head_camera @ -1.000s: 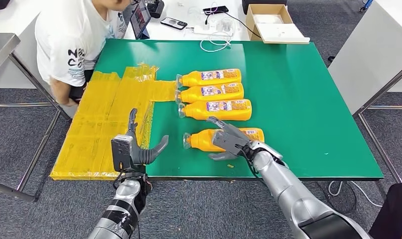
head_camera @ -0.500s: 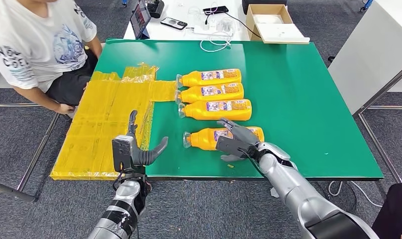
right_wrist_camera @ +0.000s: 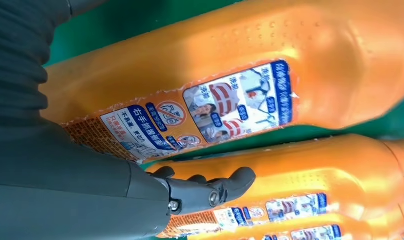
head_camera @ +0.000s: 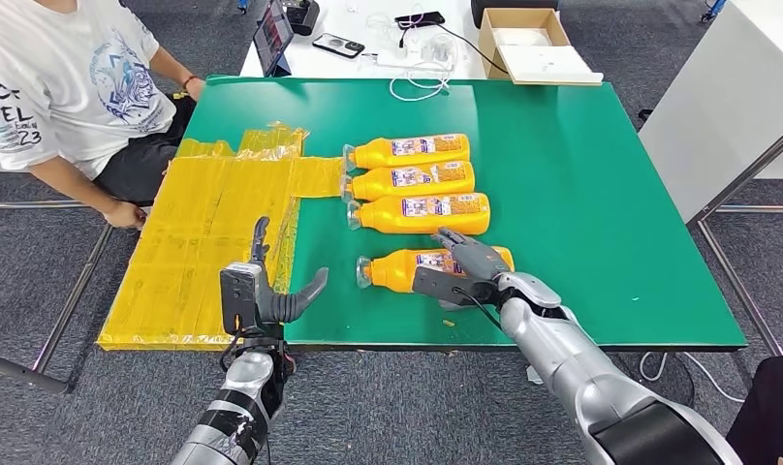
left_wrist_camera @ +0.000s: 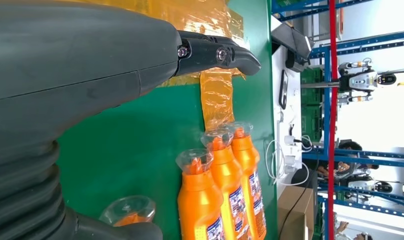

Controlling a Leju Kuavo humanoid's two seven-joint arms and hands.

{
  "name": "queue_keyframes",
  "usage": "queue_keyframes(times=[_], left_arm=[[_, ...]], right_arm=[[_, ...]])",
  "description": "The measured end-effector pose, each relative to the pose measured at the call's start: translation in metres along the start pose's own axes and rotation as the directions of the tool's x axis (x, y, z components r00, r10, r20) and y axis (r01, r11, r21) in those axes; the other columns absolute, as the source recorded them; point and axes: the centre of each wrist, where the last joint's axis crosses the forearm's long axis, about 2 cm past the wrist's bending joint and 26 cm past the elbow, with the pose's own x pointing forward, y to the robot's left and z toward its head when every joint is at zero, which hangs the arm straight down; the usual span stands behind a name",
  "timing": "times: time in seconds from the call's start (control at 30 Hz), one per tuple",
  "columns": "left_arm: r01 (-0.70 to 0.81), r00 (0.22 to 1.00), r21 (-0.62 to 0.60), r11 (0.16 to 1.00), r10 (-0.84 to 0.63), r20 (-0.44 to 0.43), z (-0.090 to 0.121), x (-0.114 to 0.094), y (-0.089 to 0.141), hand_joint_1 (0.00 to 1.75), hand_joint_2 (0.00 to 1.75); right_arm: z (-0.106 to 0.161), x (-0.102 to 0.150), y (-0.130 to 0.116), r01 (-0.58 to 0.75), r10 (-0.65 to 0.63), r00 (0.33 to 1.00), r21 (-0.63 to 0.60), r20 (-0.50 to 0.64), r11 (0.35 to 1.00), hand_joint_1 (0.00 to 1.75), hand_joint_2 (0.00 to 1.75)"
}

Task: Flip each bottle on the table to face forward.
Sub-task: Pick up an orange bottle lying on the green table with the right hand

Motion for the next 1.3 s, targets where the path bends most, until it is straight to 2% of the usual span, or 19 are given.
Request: queue_keyframes(times=[0.1, 0.23, 0.27, 0.37, 0.4, 0.73, 1.0, 1.07, 1.17, 1.23, 1.3], left_arm=[[0.0, 1.0, 0.001, 1.0, 0.0, -0.003, 0.0, 0.0, 0.001, 0.0, 1.75], [-0.001, 1.0, -0.001, 1.0, 0.0, -0.009, 0.001, -0.001, 0.001, 0.0, 1.75], [-0.001, 1.0, -0.002, 1.0, 0.001, -0.011, 0.001, -0.002, 0.001, 0.0, 1.75], [-0.002, 1.0, -0.002, 1.0, 0.002, -0.014, 0.001, -0.002, 0.001, 0.0, 1.75], [-0.003, 1.0, -0.001, 1.0, 0.002, -0.016, 0.001, -0.002, 0.001, 0.0, 1.75], [0.0, 1.0, 0.0, 1.0, 0.0, -0.023, 0.001, -0.005, 0.003, 0.0, 1.75], [-0.007, 1.0, -0.003, 1.0, 0.007, -0.027, 0.001, -0.005, 0.003, 0.0, 1.75], [-0.012, 0.999, -0.004, 1.0, 0.012, -0.03, 0.001, -0.005, 0.003, 0.0, 1.75], [-0.013, 0.999, -0.004, 1.0, 0.013, -0.033, 0.002, -0.005, 0.003, 0.0, 1.75], [-0.013, 0.999, -0.003, 1.0, 0.013, -0.033, 0.003, -0.005, 0.003, 0.0, 1.75], [-0.016, 0.999, 0.002, 1.0, 0.016, -0.031, 0.003, -0.004, 0.001, 0.0, 1.75]], right_arm=[[-0.002, 0.0, -0.003, -0.012, 0.013, 1.0, 0.037, -0.027, 0.999, 0.03, 1.75], [-0.004, 0.0, -0.009, -0.022, 0.028, 0.998, 0.095, -0.055, 0.995, 0.33, 1.75], [-0.004, 0.0, -0.011, -0.024, 0.03, 0.998, 0.106, -0.06, 0.994, 0.61, 1.75], [-0.005, -0.001, -0.014, -0.028, 0.037, 0.997, 0.128, -0.072, 0.991, 1.66, 1.75], [-0.006, -0.001, -0.015, -0.03, 0.04, 0.996, 0.133, -0.075, 0.991, 1.74, 1.75], [-0.004, -0.007, -0.026, -0.032, 0.053, 0.993, 0.19, -0.107, 0.981, 1.75, 1.75], [-0.002, -0.011, -0.028, -0.026, 0.044, 0.994, 0.179, -0.1, 0.984, 1.75, 1.75], [0.0, -0.013, -0.024, -0.003, 0.009, 0.999, 0.118, -0.049, 0.993, 1.75, 1.75], [0.005, -0.01, -0.004, 0.078, -0.072, 0.993, -0.054, 0.096, 0.996, 1.75, 1.75], [0.007, 0.003, 0.012, 0.163, -0.125, 0.97, -0.18, 0.208, 0.97, 1.75, 1.75], [0.008, 0.024, 0.022, 0.255, -0.155, 0.937, -0.307, 0.313, 0.917, 1.75, 1.75]])
